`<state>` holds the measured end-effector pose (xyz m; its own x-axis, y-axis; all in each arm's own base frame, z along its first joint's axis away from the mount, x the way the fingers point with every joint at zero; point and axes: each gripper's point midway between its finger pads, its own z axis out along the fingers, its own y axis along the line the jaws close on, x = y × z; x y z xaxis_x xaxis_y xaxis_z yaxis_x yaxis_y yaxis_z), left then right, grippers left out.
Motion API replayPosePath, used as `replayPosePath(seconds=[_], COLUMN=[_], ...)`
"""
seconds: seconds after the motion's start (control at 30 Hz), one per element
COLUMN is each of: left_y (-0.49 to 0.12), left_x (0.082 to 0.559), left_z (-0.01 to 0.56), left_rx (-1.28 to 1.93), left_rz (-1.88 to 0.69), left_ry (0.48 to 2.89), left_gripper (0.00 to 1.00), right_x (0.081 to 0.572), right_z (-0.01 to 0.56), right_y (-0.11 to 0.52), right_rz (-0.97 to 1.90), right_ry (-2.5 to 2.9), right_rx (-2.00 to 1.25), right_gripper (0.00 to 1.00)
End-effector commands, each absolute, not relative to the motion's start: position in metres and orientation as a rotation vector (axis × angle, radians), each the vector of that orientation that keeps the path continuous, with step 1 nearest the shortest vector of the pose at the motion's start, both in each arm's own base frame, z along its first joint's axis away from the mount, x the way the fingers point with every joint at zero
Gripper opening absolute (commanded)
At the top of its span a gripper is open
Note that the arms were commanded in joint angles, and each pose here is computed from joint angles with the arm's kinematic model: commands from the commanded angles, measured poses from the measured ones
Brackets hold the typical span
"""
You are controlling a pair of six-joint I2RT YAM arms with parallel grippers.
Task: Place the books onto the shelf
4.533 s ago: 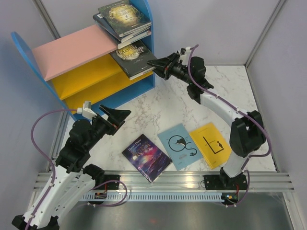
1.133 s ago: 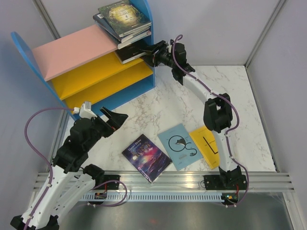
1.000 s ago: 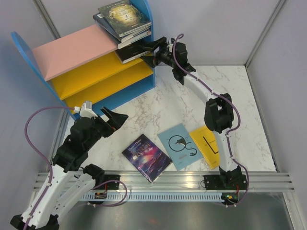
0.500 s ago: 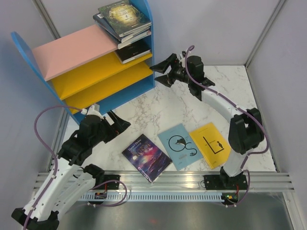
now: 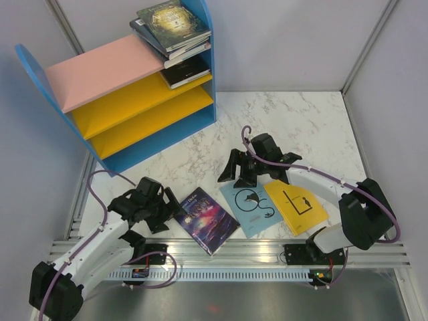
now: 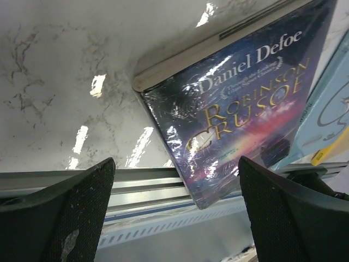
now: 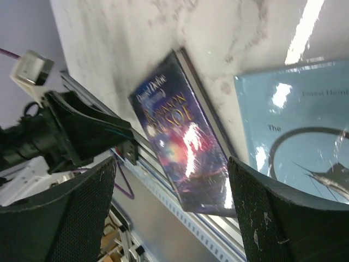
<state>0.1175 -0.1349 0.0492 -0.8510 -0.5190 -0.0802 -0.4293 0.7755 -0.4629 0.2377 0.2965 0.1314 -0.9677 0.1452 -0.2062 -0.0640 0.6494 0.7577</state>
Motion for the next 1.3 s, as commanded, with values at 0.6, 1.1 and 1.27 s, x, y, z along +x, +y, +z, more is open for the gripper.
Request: replayPosePath(seconds=[0.6,1.1,1.27], left_y=[-0.223,-0.195,-0.213], left_x=[0.177,0.137,0.148], left_z=[0.039,0.001,0.009], left_rx=[-0.563,-0.697,-0.711], left_rz=[-0.867,-0.891,-1.076], left_ry=[2.777,2.737,2.599], left_gripper=[0.95,0.95,0.97], right_x=[0.185,0.151,0.143], right_z=[0.047,-0.007,-0.017], right_y=[0.271,0.258,0.256], right_rz=[0.992,0.966,0.950], right_ry=[2.809,2.934,2.983], right_rx=[-0.113,-0.034,-0.037], right_gripper=[0.85,0.84,0.84])
